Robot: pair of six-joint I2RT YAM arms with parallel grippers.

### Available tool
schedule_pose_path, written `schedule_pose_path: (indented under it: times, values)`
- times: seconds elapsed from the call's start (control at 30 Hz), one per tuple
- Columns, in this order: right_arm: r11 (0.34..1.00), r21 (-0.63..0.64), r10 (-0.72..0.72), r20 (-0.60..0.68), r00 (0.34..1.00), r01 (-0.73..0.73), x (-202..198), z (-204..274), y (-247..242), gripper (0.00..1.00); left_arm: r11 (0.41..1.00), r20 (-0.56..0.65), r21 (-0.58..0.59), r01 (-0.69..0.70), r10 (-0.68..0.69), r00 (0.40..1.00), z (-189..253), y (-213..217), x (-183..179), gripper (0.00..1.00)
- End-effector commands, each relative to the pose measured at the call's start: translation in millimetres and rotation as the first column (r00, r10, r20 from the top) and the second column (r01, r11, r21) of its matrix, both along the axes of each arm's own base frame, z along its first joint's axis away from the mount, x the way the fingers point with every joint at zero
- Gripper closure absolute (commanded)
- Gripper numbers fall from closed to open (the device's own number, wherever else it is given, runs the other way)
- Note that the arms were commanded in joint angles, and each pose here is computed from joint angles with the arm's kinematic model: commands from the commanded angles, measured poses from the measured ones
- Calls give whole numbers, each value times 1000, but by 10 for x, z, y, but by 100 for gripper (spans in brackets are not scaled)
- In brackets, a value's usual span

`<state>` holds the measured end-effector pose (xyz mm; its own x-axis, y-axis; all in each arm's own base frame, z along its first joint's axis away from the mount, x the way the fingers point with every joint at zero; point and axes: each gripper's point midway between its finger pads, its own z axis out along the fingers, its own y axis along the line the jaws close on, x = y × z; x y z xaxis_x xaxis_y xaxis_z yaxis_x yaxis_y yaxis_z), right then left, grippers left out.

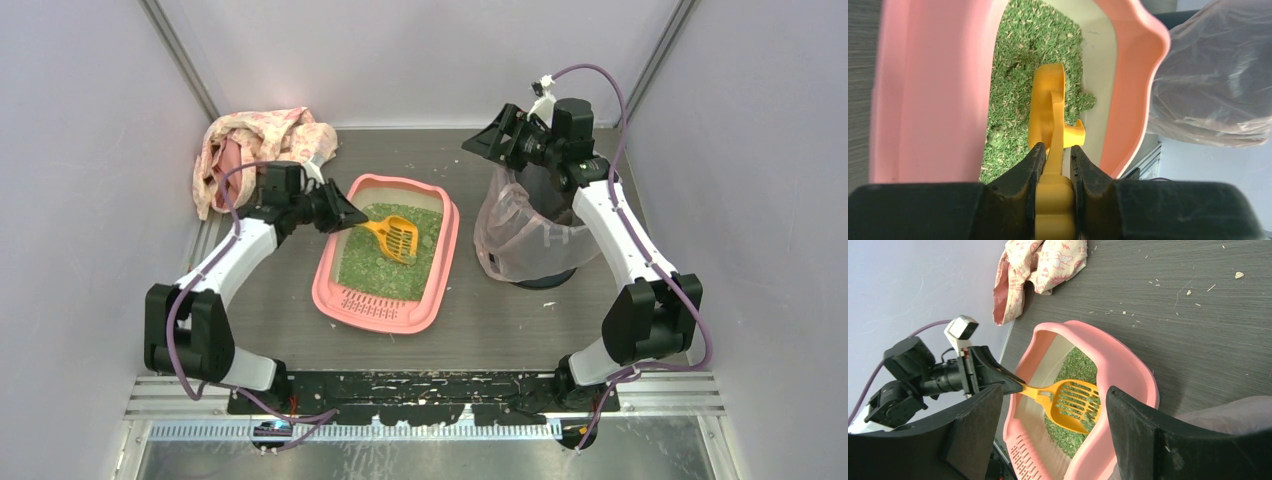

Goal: Clean the litter box

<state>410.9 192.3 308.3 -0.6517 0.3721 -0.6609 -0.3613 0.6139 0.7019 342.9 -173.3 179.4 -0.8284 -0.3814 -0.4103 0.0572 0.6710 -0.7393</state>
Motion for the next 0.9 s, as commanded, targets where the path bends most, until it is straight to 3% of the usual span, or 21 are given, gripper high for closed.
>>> schedule_pose_path:
  times: [0.0,0.33,0.57,0.87]
  values:
    - [1000,8,16,26,1000,-17,0,89,43,20,1000,50,0,13,-13,999,13,-203,178,100]
    - [1000,-6,17,27,999,-17,-3,90,30,20,999,35,-5,43,-43,998,-183,-477,339,100]
    - [1000,-7,20,30,999,-20,-18,110,31,20,974,29,-223,46,-40,999,-156,-700,358,100]
    - [1000,-8,20,23,1000,-20,-21,94,28,20,969,28,-243,35,-29,999,-119,-624,312,100]
